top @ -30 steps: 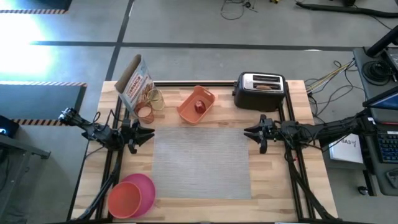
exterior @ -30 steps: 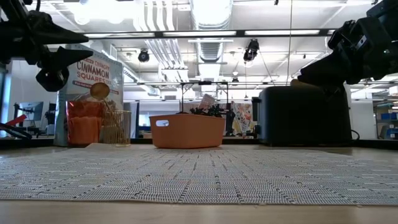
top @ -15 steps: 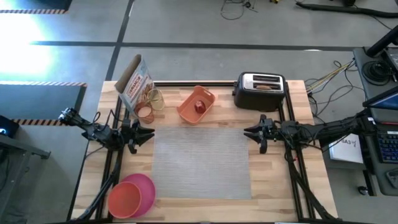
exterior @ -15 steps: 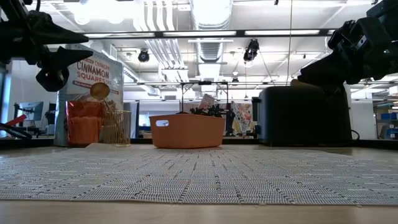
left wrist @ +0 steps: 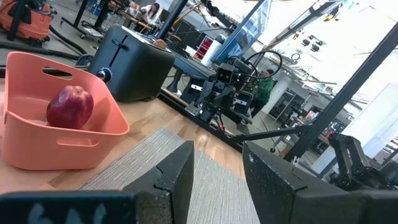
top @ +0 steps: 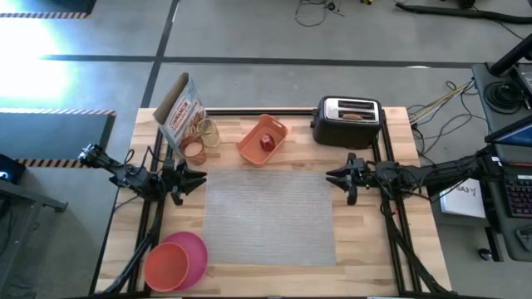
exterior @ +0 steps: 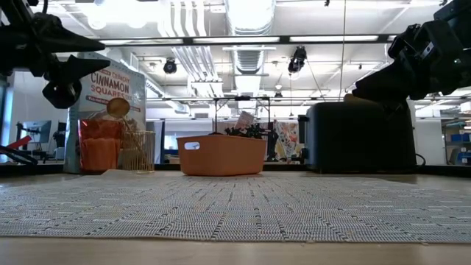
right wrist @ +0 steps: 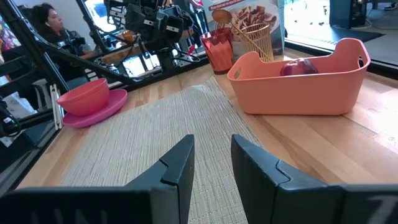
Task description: Arrange a breakfast setting
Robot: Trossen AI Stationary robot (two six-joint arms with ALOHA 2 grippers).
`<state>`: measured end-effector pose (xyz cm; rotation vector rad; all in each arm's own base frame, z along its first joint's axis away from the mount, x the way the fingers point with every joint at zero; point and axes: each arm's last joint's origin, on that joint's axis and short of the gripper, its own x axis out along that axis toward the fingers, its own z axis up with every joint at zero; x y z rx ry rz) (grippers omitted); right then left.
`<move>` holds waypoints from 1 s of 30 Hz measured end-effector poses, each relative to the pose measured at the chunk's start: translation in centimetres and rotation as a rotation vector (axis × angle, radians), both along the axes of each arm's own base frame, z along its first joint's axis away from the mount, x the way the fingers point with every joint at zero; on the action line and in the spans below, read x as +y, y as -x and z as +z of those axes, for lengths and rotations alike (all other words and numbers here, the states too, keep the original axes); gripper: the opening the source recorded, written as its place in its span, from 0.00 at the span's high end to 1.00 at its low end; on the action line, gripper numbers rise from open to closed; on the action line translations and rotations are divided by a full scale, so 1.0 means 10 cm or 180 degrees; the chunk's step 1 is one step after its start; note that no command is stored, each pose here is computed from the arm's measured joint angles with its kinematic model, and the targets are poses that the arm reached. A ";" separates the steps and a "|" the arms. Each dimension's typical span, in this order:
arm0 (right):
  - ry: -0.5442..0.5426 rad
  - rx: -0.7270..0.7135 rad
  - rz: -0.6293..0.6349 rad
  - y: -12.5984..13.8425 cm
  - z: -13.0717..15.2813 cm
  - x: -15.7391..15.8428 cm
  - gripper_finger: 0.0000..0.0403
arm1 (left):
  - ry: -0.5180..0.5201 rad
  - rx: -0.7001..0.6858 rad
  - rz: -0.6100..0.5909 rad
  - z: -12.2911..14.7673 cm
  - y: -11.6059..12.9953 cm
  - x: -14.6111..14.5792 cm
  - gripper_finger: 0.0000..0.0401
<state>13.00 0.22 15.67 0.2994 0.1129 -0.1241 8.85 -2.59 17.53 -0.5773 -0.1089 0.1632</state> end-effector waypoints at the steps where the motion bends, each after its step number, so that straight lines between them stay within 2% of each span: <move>1: 0.0000 0.0001 0.0000 0.00 0.00 0.00 0.76 | 0.0000 -0.0001 -0.0001 0.00 0.00 0.00 0.70; 30: 0.0022 -0.0005 -0.0172 0.00 0.00 -0.02 0.76 | 0.0001 -0.0001 0.0001 0.00 0.00 0.00 0.70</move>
